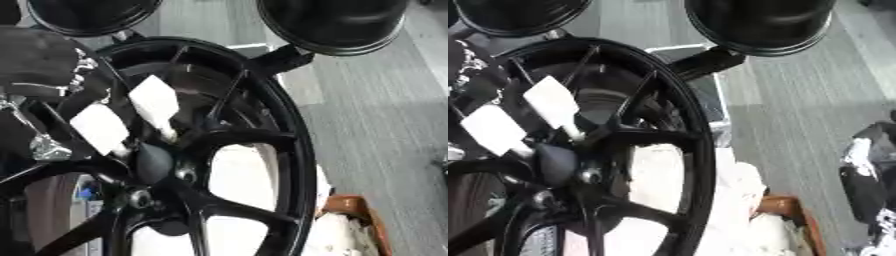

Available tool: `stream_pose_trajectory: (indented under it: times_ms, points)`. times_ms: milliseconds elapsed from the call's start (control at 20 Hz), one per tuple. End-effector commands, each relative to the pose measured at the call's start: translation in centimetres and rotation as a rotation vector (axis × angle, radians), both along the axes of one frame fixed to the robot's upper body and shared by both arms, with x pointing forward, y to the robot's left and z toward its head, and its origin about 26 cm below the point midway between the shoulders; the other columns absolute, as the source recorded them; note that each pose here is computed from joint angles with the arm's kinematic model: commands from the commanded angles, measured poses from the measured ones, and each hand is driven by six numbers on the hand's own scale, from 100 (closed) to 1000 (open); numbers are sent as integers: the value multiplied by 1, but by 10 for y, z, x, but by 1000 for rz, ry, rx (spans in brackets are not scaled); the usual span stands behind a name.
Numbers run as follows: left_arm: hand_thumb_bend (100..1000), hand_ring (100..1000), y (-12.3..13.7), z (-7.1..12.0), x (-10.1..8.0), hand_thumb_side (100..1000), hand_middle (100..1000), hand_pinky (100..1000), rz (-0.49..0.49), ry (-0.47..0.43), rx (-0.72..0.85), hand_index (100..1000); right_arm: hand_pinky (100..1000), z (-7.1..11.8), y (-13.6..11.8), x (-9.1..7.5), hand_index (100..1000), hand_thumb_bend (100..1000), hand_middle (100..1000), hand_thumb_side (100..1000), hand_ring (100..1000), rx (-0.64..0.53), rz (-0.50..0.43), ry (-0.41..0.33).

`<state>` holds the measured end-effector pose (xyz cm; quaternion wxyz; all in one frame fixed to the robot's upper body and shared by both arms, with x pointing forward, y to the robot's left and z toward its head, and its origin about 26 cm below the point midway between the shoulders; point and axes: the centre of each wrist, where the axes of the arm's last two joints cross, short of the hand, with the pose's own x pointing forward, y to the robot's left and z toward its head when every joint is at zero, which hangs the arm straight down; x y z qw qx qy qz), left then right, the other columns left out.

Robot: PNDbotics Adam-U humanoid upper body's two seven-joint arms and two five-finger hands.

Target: Pull the pin out of the wheel hub.

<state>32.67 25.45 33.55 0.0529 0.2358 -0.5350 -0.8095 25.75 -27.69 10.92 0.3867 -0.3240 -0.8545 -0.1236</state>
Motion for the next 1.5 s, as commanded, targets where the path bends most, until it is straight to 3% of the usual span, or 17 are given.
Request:
stream_pose_trajectory:
  times_ms: [50, 450, 750, 950, 1100, 1500]
  points:
    - [100, 597, 3, 17, -9, 299, 478, 637, -138, -8, 290, 511, 857, 4, -1, -1, 773, 100, 596, 383, 754, 2, -1, -14]
    - [100, 564, 10, 37, -27, 281, 417, 611, -145, 20, 129, 441, 858, 3, -1, -1, 772, 100, 596, 383, 754, 6, -6, -14]
    - [100, 555, 33, 63, -35, 249, 402, 607, -130, 62, -104, 431, 858, 2, -3, -2, 772, 100, 597, 379, 754, 5, -18, -15]
    - [100, 555, 62, 76, -32, 245, 397, 612, -81, 92, -267, 431, 858, 0, -5, -4, 772, 100, 597, 375, 754, 1, -33, -13]
    - [100, 554, 97, 84, -25, 250, 397, 614, 15, 89, -405, 434, 858, -2, -6, -5, 772, 100, 598, 375, 754, -2, -43, -11]
    - [100, 548, 181, 81, -10, 306, 396, 616, 243, 7, -766, 438, 858, -3, -6, -7, 771, 100, 597, 373, 754, 7, -58, -8]
